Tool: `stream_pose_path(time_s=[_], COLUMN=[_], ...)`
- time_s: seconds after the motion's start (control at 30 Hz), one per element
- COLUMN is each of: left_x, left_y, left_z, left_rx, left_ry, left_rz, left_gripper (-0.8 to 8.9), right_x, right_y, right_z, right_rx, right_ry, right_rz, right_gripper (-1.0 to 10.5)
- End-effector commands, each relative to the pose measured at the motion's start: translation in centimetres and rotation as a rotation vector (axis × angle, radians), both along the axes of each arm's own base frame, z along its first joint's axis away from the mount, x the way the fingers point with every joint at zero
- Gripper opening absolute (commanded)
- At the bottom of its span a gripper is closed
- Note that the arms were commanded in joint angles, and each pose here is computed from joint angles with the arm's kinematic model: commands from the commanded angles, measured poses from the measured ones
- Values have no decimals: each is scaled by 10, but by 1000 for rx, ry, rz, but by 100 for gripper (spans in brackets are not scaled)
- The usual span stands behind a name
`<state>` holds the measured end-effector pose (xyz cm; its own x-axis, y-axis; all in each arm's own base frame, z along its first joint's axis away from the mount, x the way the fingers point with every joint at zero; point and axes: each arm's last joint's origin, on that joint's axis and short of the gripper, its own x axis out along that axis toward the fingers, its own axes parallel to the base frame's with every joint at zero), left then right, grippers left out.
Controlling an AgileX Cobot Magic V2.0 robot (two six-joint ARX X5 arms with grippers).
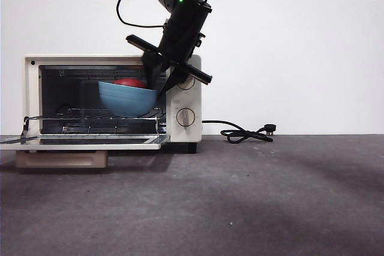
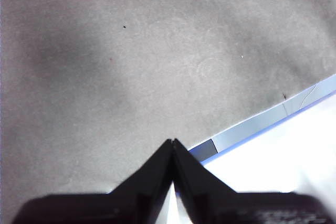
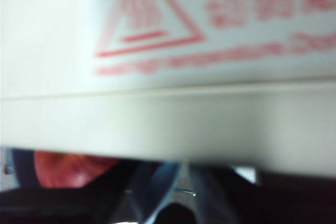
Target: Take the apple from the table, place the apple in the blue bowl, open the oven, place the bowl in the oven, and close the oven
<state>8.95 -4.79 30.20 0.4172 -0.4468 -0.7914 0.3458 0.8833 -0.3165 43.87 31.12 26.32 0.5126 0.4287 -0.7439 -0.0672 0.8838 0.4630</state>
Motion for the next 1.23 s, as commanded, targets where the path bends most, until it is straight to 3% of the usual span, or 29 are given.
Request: stream_pose_path(time_s=[0.03, 0.33, 0.53, 0.7, 1.07, 1.23], left_x=[0, 0, 1, 2, 14, 34], left_y=[0, 0, 0, 2, -1, -7], left_z=[-1, -1, 0, 0, -2, -8], left_rx=[8, 8, 21, 76, 144, 181], left_ry=[-9, -10, -29, -56, -88, -72], left_rz=[-14, -14, -3, 32, 54, 56], left_gripper=[-5, -5, -5, -5, -8, -9], right_x=[3, 1, -4, -14, -65, -92], right_y=[3, 1, -4, -13, -35, -39], right_z=[-11, -4, 7, 37, 127, 161], right_rx=[-10, -32, -112, -201, -256, -186], right_ry=[15, -8, -33, -89, -321, -428], right_rz=[-12, 12, 32, 47, 219, 355], right_gripper=[257, 249, 249, 249, 249, 209])
